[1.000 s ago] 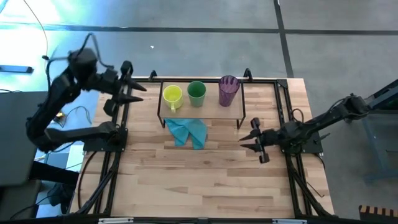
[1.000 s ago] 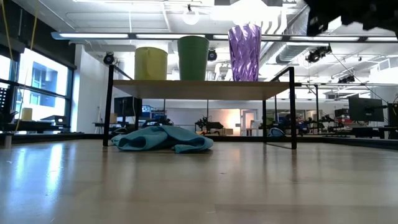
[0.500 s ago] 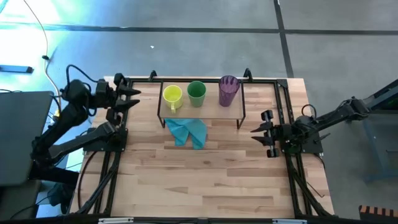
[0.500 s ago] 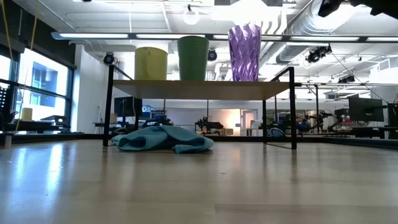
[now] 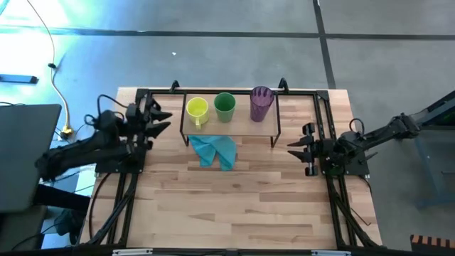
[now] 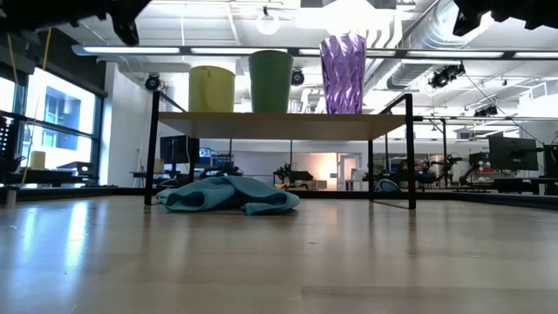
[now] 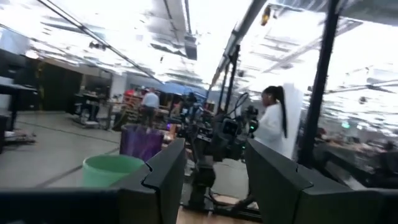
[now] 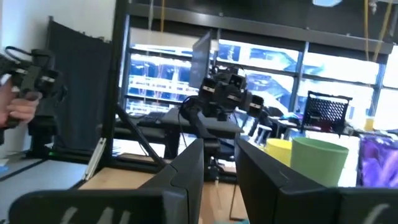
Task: Stack small to large cups/mugs on shelf
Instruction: Return to Home Position
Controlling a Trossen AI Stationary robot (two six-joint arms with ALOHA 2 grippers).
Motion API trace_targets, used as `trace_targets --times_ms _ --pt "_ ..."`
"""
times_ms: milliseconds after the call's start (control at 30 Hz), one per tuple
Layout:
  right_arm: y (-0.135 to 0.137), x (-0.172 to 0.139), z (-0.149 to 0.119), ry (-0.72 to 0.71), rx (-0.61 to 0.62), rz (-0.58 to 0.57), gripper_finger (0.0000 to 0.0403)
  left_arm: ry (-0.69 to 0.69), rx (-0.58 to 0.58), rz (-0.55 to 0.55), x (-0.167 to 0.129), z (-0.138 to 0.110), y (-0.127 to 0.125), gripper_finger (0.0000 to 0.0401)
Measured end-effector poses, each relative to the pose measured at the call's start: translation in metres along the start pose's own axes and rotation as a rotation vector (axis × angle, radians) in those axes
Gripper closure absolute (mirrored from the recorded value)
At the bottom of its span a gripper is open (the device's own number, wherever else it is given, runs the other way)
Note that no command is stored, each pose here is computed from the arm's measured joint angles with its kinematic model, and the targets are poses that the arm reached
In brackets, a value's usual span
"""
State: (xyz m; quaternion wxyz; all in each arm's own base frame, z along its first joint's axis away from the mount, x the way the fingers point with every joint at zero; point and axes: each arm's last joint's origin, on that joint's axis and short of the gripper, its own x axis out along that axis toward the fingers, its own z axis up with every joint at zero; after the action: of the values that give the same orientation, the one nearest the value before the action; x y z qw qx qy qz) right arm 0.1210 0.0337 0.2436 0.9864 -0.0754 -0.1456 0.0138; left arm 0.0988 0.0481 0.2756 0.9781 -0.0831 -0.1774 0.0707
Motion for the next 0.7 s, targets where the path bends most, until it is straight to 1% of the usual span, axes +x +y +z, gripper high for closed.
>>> trace_targets --times_ms 133,367,433,500,567,633,700 --pt "-0.002 -0.002 -0.001 0.024 0.025 -0.051 0.0320 -0.012 0.013 0.051 0.001 -0.022 -0.007 0.0245" --pt "-0.007 -0.005 -0.001 0.047 0.096 -0.190 0.0320 0.047 0.093 0.083 0.008 -0.036 -0.025 0.0245" --pt "-0.007 -0.005 -0.002 0.063 0.115 -0.207 0.0320 0.068 0.130 0.087 0.008 -0.039 -0.028 0.0245" --pt "-0.006 -0.005 -0.006 0.094 0.103 -0.189 0.0320 0.110 0.170 0.069 0.008 -0.043 -0.030 0.0245" --pt "-0.003 -0.005 -0.008 0.116 0.072 -0.129 0.0320 0.158 0.200 0.058 0.007 -0.048 -0.031 0.0245" --pt "-0.001 -0.005 -0.009 0.121 0.050 -0.074 0.0320 0.198 0.208 0.064 0.005 -0.051 -0.029 0.0245" --pt "0.001 -0.005 -0.008 0.116 0.029 -0.047 0.0320 0.224 0.210 0.068 0.002 -0.052 -0.029 0.0245"
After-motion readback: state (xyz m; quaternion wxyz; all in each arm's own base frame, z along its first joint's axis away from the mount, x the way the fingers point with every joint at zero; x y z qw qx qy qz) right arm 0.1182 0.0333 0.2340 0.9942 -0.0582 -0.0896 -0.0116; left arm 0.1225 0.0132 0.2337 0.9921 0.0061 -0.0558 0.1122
